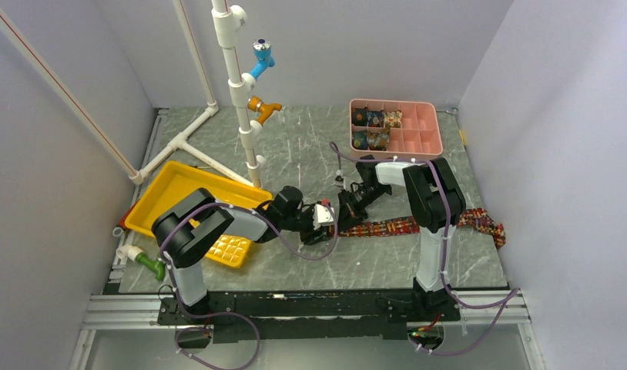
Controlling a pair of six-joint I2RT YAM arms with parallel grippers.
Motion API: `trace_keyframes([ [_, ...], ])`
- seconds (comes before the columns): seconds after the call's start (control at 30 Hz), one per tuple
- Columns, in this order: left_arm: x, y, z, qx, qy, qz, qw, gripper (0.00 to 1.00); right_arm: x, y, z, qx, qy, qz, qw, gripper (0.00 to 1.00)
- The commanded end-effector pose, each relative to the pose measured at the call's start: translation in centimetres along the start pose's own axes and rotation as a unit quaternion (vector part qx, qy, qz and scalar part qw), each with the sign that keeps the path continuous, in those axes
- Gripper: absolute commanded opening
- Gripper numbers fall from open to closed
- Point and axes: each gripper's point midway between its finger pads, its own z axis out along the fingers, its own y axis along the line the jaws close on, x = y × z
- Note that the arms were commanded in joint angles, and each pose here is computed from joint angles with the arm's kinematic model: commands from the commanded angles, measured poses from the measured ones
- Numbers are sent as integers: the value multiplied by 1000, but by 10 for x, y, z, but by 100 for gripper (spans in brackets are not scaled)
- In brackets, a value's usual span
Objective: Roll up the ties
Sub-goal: Roll the tie at the center of the board.
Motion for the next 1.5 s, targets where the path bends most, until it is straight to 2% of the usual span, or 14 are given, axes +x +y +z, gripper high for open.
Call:
trace_keyframes([
  [0.0, 28, -4, -13, -5, 32, -18, 999, 52, 9, -61, 19, 115, 23, -34, 992, 0],
  [0.1, 22, -1, -10, -10, 15, -20, 1000, 46, 8, -60, 19, 113, 22, -36, 993, 0],
  [0.23, 11, 2, -9, -8, 9, -21, 1000, 51, 6, -60, 17, 117, 21, -39, 992, 0],
  [0.3, 15, 2, -12, -7, 14, -10, 1000, 49, 6, -58, 16, 118, 20, -40, 992, 0],
  [0.47, 28, 2, -20, -4, 30, -21, 999, 37, 3, -38, 1, 98, 11, -46, 994, 28],
  [0.53, 31, -1, -22, -1, 32, -20, 999, 37, 4, -30, -6, 90, 4, -50, 995, 30],
  [0.67, 33, -4, -22, 1, 33, -25, 999, 36, 7, -25, -9, 77, 5, -54, 996, 26],
  [0.83, 33, -7, -22, 8, 36, -24, 999, 40, 5, -34, -3, 83, 8, -43, 996, 6],
  [0.9, 35, -9, -24, 13, 38, -18, 999, 40, 7, -36, -3, 86, 14, -39, 995, 6],
  [1.03, 38, -11, -26, 14, 41, -14, 999, 38, 7, -27, -12, 80, 4, -44, 996, 31],
  [1.13, 39, -11, -25, 16, 41, -20, 999, 37, 4, -19, -20, 72, -8, -46, 996, 35],
  [1.33, 40, -12, -25, 18, 45, -21, 999, 37, 2, -17, -20, 61, -13, -44, 997, 29],
  [1.4, 41, -12, -25, 17, 47, -22, 999, 37, 4, -17, -21, 60, -12, -42, 997, 24],
  [1.47, 41, -13, -25, 19, 48, -24, 998, 37, 3, -20, -23, 70, -15, -46, 996, 14],
])
